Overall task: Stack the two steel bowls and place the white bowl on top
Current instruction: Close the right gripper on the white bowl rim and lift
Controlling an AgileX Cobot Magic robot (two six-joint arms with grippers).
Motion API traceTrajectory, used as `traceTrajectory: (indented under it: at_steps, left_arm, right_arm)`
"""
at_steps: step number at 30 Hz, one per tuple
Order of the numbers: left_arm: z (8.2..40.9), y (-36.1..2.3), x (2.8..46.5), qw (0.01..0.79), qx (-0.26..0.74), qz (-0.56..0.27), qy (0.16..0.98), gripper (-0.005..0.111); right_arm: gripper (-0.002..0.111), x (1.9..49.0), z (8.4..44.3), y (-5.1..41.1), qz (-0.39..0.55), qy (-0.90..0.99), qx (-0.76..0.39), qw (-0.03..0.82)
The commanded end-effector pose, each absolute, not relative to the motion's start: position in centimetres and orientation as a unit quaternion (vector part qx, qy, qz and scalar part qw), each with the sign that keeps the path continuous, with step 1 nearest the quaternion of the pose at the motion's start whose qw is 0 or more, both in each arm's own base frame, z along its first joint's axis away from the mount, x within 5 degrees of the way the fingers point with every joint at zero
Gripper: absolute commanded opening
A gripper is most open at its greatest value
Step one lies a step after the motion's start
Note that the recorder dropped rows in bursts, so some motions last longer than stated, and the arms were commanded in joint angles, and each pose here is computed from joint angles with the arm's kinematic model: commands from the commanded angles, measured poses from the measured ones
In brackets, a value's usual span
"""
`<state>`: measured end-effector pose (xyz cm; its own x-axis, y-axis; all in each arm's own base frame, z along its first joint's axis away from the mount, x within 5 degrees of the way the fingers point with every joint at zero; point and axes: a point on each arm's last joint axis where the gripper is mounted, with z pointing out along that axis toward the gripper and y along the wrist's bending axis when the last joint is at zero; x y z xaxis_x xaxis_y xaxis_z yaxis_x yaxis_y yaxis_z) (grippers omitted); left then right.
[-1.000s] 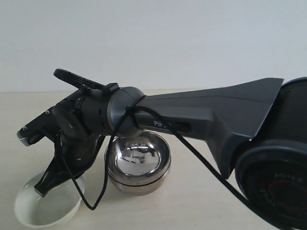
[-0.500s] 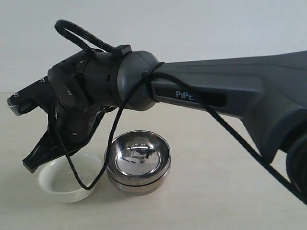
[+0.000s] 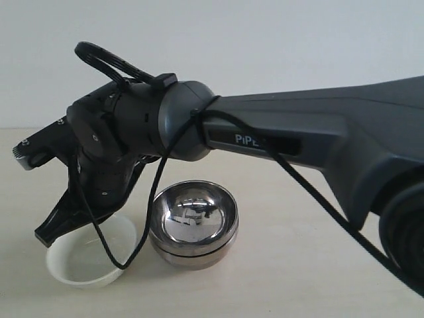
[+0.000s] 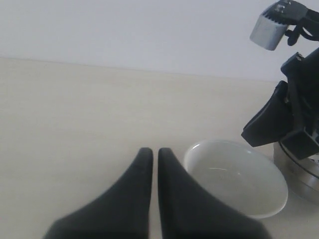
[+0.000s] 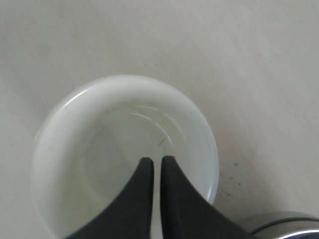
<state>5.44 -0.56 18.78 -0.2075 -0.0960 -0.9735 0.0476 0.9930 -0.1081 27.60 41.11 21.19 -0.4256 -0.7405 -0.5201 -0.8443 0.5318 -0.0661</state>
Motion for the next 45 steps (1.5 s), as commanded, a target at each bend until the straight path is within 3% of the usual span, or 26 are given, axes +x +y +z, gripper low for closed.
traceTrajectory:
  at_steps: [1, 9, 16, 27, 45]
  left_arm:
    - [18.7, -0.5, 5.4, 0.63, -0.019, -0.057, 0.775, 0.004]
    - [18.7, -0.5, 5.4, 0.63, -0.019, -0.057, 0.775, 0.004]
    - [18.7, -0.5, 5.4, 0.63, -0.019, -0.057, 0.775, 0.004]
    - [18.7, -0.5, 5.4, 0.63, -0.019, -0.057, 0.775, 0.004]
    - [18.7, -0.5, 5.4, 0.63, -0.019, -0.057, 0.775, 0.004]
  right_arm:
    - [0.001, 28.1, 21.4, 40.7, 0.078, 0.847, -0.454, 0.265]
    - [0.043, 28.5, 21.4, 40.4, 0.052, 0.847, -0.452, 0.276]
    - [0.043, 28.8, 21.1, 40.5, 0.042, 0.839, -0.458, 0.29]
    - [0.043, 29.8, 17.9, 41.1, 0.029, 0.836, -0.464, 0.292]
    - [0.043, 30.5, 13.8, 41.0, 0.04, 0.854, -0.454, 0.251]
